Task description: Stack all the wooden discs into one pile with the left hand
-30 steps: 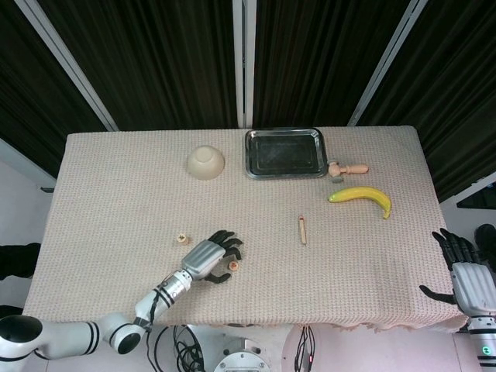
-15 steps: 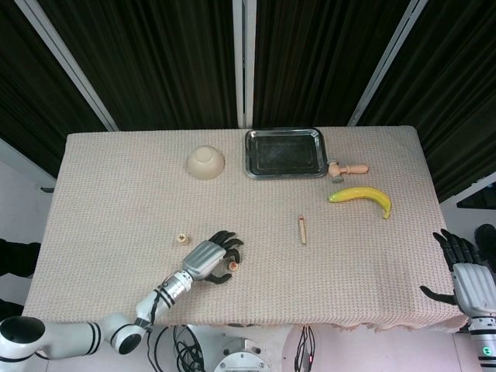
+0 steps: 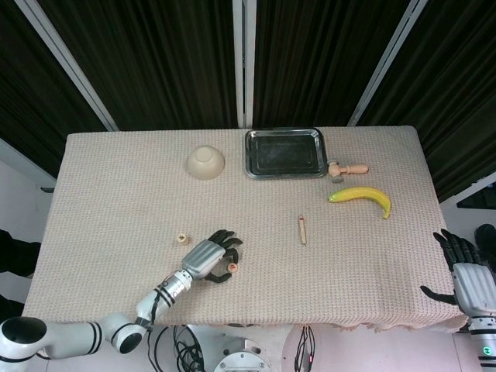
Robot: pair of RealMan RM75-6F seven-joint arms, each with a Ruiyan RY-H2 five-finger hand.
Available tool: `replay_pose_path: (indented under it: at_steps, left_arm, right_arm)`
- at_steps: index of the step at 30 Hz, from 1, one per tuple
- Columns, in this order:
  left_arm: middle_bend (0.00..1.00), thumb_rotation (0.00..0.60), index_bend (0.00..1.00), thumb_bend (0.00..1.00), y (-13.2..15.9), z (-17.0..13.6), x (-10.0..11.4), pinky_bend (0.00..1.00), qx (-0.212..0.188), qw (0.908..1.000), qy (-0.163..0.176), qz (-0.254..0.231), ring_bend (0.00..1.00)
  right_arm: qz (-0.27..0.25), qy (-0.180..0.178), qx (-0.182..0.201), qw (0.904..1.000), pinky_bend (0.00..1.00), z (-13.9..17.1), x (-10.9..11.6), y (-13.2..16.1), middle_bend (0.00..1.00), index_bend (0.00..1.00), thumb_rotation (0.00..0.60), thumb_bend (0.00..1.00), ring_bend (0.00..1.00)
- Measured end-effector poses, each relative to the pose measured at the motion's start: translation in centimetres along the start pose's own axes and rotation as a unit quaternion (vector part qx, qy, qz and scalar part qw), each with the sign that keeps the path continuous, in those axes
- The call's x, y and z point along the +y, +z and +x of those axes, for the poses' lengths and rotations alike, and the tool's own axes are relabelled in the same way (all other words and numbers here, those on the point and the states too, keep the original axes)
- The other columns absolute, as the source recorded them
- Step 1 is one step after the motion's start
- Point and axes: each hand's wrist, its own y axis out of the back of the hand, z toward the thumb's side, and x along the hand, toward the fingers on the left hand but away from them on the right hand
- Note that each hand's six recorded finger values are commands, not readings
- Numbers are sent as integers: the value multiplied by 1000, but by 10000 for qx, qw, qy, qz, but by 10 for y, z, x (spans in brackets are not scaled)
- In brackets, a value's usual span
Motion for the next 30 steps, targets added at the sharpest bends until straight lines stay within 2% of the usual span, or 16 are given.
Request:
replay_pose_path:
  at_steps: [16,23,27,30]
  left_arm:
    - [138,600,502,296,2,-7,7,0,-64,9998,55,-165,0]
    - [143,600,511,296,-8,-24,50,0,-17,9987,495,-80,0]
    - [144,600,515,297,-32,-39,78,0,354,9964,756,111,0]
    - [144,600,515,297,-53,-48,91,0,694,9934,898,178,0]
  right_arm:
    - [10,2,16,10000,0,0,1,2,0,0,600,0,0]
    - [-6,-3,20,10000,0,0,1,1,0,0,600,0,0]
    - [-5,-6,63,10000,0,0,1,3,0,0,600,0,0]
    - [0,-24,103,9999,0,1,2,6,0,0,600,0,0]
